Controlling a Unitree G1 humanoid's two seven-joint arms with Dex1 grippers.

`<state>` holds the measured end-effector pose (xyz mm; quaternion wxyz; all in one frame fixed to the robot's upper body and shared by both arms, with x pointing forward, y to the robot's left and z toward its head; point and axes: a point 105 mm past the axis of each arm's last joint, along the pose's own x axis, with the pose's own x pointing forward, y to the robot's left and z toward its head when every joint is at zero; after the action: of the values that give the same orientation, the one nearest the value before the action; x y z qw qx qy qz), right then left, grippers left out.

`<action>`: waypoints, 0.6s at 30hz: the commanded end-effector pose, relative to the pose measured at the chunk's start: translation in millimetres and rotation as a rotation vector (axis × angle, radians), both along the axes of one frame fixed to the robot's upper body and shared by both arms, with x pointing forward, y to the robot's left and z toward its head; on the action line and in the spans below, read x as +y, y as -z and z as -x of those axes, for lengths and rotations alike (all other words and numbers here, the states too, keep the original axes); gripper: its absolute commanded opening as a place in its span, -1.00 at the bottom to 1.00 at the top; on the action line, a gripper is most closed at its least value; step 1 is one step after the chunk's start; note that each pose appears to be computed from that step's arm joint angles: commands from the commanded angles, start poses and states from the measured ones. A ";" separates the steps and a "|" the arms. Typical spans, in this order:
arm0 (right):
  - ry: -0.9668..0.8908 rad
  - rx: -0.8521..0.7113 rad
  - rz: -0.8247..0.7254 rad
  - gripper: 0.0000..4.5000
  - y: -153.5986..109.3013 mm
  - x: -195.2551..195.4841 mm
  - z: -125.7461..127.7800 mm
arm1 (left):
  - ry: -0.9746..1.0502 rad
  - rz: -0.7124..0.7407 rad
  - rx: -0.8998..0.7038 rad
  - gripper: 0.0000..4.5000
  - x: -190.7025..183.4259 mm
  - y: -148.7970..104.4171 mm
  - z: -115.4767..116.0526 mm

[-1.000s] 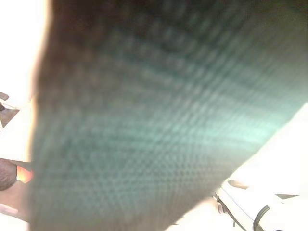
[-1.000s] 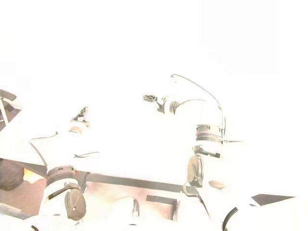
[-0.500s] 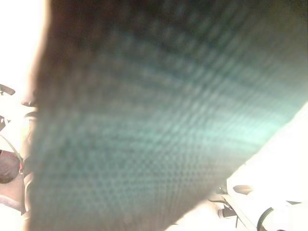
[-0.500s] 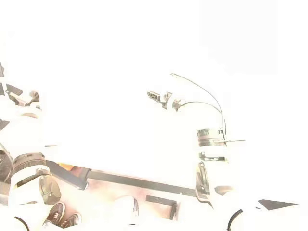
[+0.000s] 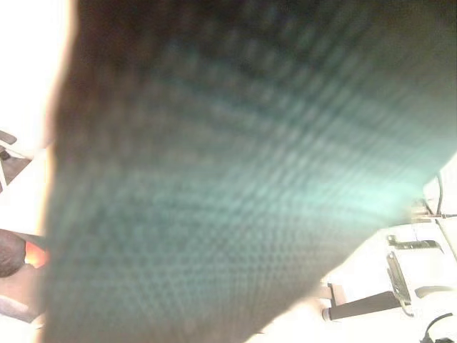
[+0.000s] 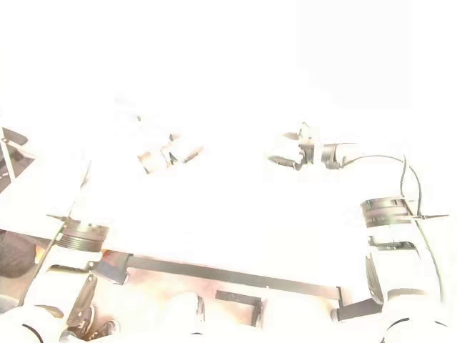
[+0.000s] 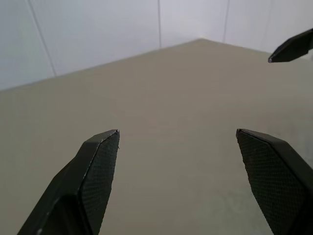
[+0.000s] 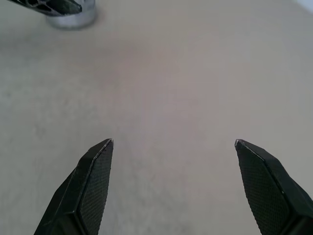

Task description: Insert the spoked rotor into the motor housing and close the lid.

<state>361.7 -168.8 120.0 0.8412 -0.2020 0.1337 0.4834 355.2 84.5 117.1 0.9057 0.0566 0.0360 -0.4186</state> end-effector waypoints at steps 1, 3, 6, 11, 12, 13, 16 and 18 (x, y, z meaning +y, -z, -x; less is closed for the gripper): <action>-0.015 -0.065 0.075 1.00 1.8 0.3 -0.5 | 0.035 -0.048 -0.019 0.79 -8.1 6.8 6.4; -0.006 -0.071 0.067 1.00 1.8 2.7 -0.4 | 0.036 -0.034 -0.007 0.79 -10.5 8.3 8.1; 0.007 -0.075 0.047 1.00 2.0 4.5 0.8 | 0.034 -0.023 -0.004 0.79 -10.2 7.1 9.8; 0.032 -0.086 0.054 1.00 1.7 -1.3 -2.6 | 0.031 -0.029 -0.008 0.79 -10.5 5.0 7.7; 0.039 -0.090 0.058 1.00 1.8 -2.9 -3.9 | 0.030 -0.030 -0.008 0.79 -10.6 5.1 7.3; 0.046 -0.098 0.067 1.00 2.0 -4.6 -5.5 | 0.029 -0.030 -0.009 0.79 -10.9 5.2 7.0; 0.059 -0.107 0.083 1.00 4.2 -7.2 -8.1 | 0.022 -0.028 -0.010 0.79 -12.1 5.6 6.0; 0.059 -0.107 0.085 1.00 5.5 -7.2 -8.2 | 0.008 -0.029 -0.013 0.79 -11.1 5.9 4.0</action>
<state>364.0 -175.6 95.8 0.8469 -0.2445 0.1477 0.4486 344.7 70.5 93.7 0.8972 0.0665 0.0654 -0.4316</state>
